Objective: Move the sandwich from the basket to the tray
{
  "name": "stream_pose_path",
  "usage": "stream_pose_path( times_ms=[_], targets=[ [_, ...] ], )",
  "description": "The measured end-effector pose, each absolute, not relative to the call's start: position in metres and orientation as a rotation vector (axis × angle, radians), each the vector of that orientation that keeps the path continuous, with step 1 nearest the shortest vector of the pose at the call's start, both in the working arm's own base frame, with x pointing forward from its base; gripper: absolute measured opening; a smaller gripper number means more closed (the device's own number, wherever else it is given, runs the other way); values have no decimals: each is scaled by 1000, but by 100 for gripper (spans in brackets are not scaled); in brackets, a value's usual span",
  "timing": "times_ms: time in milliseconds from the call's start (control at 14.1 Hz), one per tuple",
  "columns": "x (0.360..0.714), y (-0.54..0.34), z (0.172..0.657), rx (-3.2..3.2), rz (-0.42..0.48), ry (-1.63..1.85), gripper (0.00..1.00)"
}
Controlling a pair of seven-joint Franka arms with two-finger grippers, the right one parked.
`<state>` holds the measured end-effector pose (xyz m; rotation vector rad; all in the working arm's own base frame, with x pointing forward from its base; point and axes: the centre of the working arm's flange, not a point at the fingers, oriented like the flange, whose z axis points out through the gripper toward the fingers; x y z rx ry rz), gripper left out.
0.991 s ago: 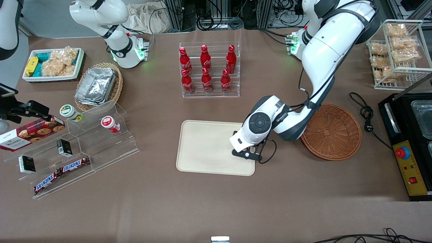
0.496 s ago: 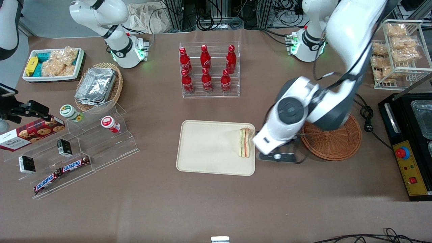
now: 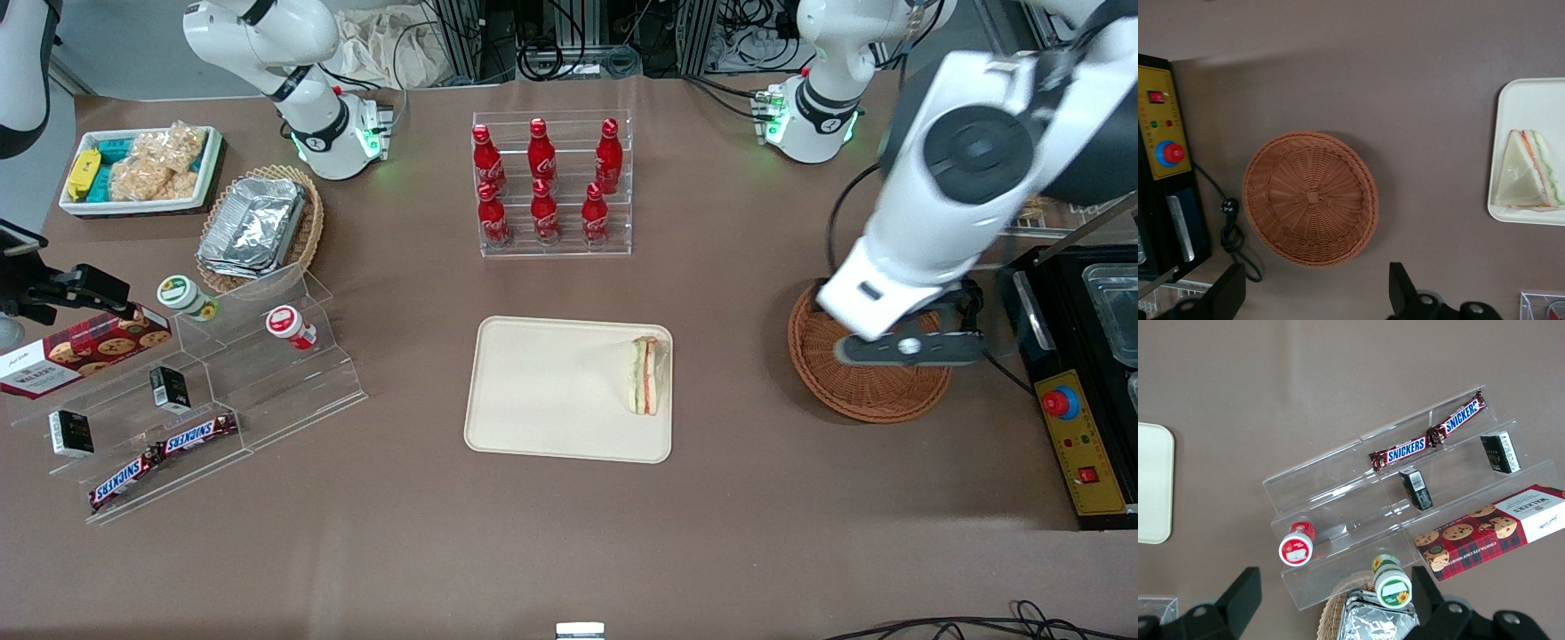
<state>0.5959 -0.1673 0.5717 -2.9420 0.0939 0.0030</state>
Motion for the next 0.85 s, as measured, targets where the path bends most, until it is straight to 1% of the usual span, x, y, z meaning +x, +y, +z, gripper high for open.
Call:
stream_pose_path(
  times_ms=[142, 496, 850],
  targets=[
    [596, -133, 588, -2997, 0, 36, 97],
    [603, -49, 598, -3225, 68, 33, 99],
    [601, -41, 604, -3178, 77, 36, 99]
  ],
)
